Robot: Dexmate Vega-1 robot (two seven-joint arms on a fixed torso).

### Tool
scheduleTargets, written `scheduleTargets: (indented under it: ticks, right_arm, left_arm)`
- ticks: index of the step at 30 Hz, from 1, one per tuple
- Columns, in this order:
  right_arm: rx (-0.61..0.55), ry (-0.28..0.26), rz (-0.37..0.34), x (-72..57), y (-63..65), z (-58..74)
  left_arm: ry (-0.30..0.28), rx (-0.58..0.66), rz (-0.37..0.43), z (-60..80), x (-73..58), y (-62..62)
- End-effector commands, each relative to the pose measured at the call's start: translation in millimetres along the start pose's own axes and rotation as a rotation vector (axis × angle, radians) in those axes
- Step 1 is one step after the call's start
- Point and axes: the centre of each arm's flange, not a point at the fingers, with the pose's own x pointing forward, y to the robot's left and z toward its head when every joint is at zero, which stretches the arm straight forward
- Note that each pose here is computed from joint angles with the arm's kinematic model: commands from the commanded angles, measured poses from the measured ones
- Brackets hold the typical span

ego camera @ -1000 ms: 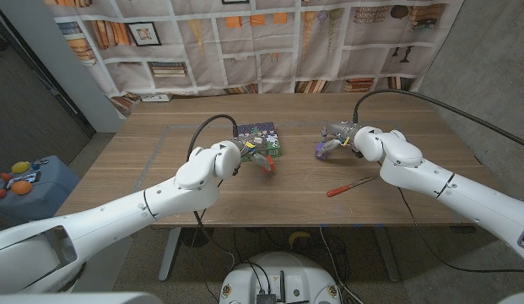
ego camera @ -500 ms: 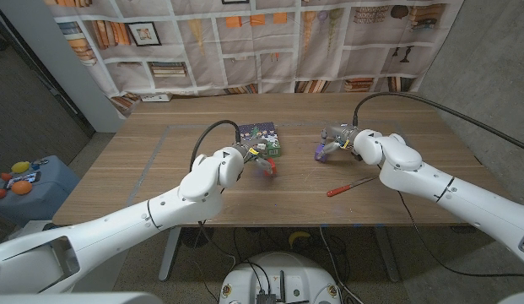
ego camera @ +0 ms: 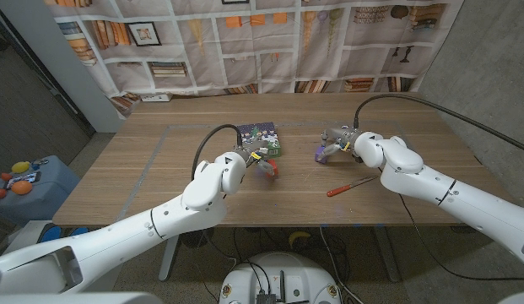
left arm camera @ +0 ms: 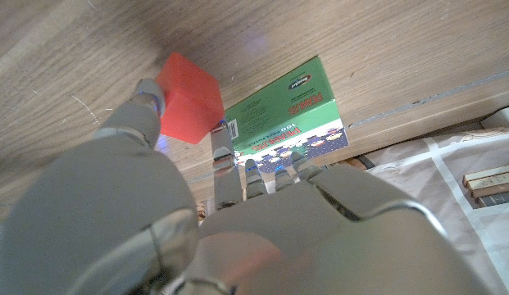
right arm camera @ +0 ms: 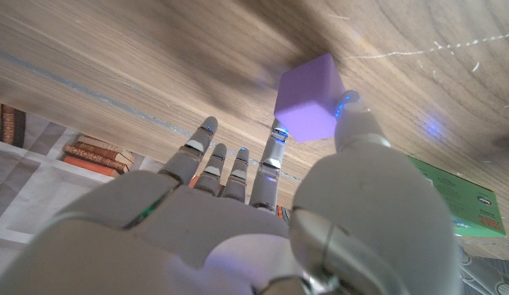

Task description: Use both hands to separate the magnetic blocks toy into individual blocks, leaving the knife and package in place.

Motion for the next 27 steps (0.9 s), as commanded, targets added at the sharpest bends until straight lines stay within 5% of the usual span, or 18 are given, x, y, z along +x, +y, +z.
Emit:
scheduleTargets:
  ticks: [1,27]
  right_arm:
    - [0.003,0.000,0.002,-1.9,5.0,-0.3]
    - [-0.029,-0.009,0.035,0.6,5.3,2.8]
  left_arm:
    - [0.014,0.026,-0.023,5.2,-1.6,-8.9]
    - [0.051,0.051,-0.110,4.0,3.7,-16.4]
